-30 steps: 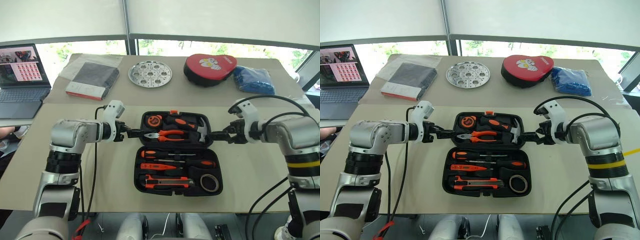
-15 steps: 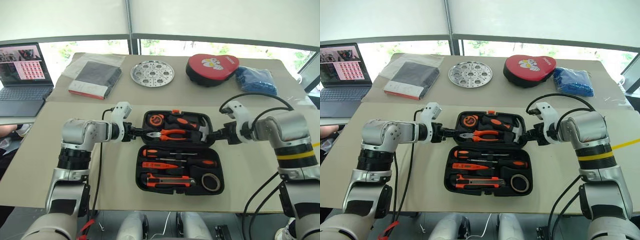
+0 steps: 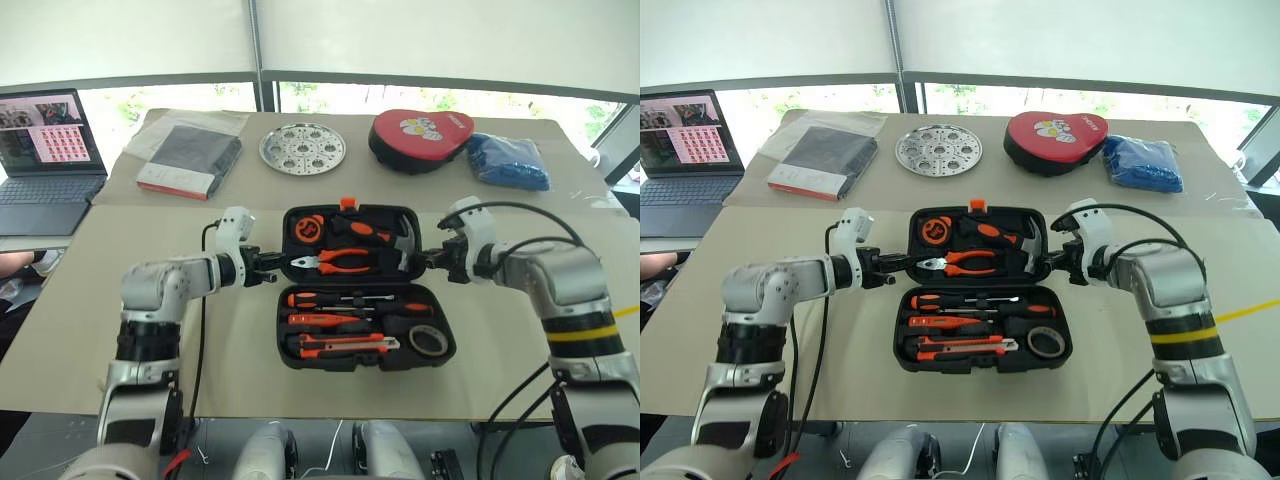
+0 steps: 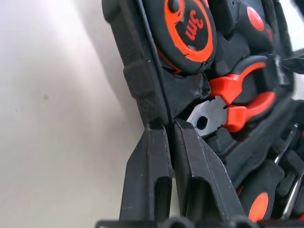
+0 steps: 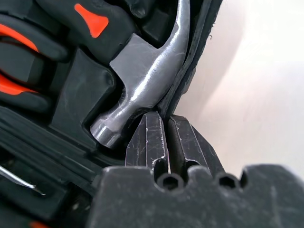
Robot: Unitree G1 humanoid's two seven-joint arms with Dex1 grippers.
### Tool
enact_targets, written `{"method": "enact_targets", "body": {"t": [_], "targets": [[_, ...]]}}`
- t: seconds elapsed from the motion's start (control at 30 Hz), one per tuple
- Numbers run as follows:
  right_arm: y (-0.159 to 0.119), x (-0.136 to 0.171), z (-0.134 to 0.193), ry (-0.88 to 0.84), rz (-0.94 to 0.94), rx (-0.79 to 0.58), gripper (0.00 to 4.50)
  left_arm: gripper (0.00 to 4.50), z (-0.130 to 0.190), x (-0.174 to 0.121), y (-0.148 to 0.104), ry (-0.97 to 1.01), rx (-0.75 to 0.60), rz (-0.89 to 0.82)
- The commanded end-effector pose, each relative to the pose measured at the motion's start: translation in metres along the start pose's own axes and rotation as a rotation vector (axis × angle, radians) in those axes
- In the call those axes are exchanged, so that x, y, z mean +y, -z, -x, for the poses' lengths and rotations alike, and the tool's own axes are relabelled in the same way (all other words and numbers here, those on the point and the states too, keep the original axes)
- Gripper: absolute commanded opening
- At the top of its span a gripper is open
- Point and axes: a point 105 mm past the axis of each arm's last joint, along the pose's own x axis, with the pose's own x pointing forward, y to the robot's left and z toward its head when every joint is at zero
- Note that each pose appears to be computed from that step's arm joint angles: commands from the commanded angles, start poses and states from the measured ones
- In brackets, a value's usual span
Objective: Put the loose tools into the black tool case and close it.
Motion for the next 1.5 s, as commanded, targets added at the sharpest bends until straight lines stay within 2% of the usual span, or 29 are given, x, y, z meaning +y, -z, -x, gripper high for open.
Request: {"method": "enact_targets", "body": {"t": [0.03,0.13,0.37,0.53,0.6,0.63,0.67,0.7,0.83,0.87,0.93,1.0,1.13,1.2,1.27,1.3,1.4,1.47,1.5], "targets": [[-0.041,-0.003,0.027,0.070,0.283,-0.242,0.00,0.04,0.023,-0.017,-0.042,0.097,-0.271,-0.243],[-0.031,0.000,0.034,0.090,0.387,-0.283,0.00,0.04,0.039,-0.011,-0.040,0.099,-0.340,-0.347],[0.014,0.008,0.041,0.082,0.675,-0.275,0.00,0.04,0.056,-0.024,-0.002,0.215,-0.275,-0.794],[0.050,-0.001,0.049,0.152,0.974,-0.268,0.00,0.04,0.074,-0.010,0.028,0.155,-0.251,-1.084],[0.059,-0.004,0.049,0.134,0.966,-0.262,0.77,0.00,0.078,-0.009,0.041,0.193,-0.217,-1.122],[0.063,-0.006,0.050,0.136,0.970,-0.257,0.95,0.76,0.081,-0.009,0.045,0.203,-0.217,-1.136],[0.065,-0.008,0.053,0.142,0.985,-0.260,1.41,0.96,0.084,-0.009,0.048,0.212,-0.204,-1.147],[0.067,-0.011,0.055,0.154,1.003,-0.256,1.64,1.25,0.086,-0.007,0.050,0.206,-0.199,-1.138],[0.066,-0.024,0.070,0.209,1.005,-0.265,3.06,2.70,0.097,0.005,0.051,0.175,-0.172,-1.077],[0.066,-0.027,0.074,0.220,0.989,-0.265,3.40,2.73,0.099,0.005,0.053,0.197,-0.151,-1.066],[0.068,-0.030,0.082,0.220,0.950,-0.253,3.40,2.73,0.101,0.004,0.056,0.230,-0.120,-1.027],[0.069,-0.030,0.092,0.204,0.830,-0.263,2.95,2.73,0.099,0.005,0.056,0.256,-0.088,-0.952],[0.074,0.000,0.110,0.020,0.543,-0.257,1.60,1.54,0.084,0.009,0.036,0.229,-0.096,-0.779],[0.086,0.029,0.117,-0.143,0.444,-0.176,0.84,0.71,0.073,0.011,0.027,0.228,-0.094,-0.708],[0.099,0.054,0.122,-0.263,0.407,-0.093,0.20,0.07,0.062,0.007,0.023,0.249,-0.060,-0.672],[0.105,0.065,0.124,-0.308,0.410,-0.058,0.03,0.00,0.057,0.004,0.021,0.266,-0.048,-0.672],[0.116,0.091,0.121,-0.387,0.436,-0.005,0.03,0.00,0.042,-0.001,0.020,0.301,0.000,-0.663],[0.120,0.103,0.111,-0.414,0.587,0.000,0.03,0.00,0.037,-0.001,0.029,0.338,0.090,-0.585],[0.117,0.109,0.101,-0.407,0.593,-0.018,0.03,0.00,0.035,0.001,0.036,0.357,0.156,-0.596]]}}
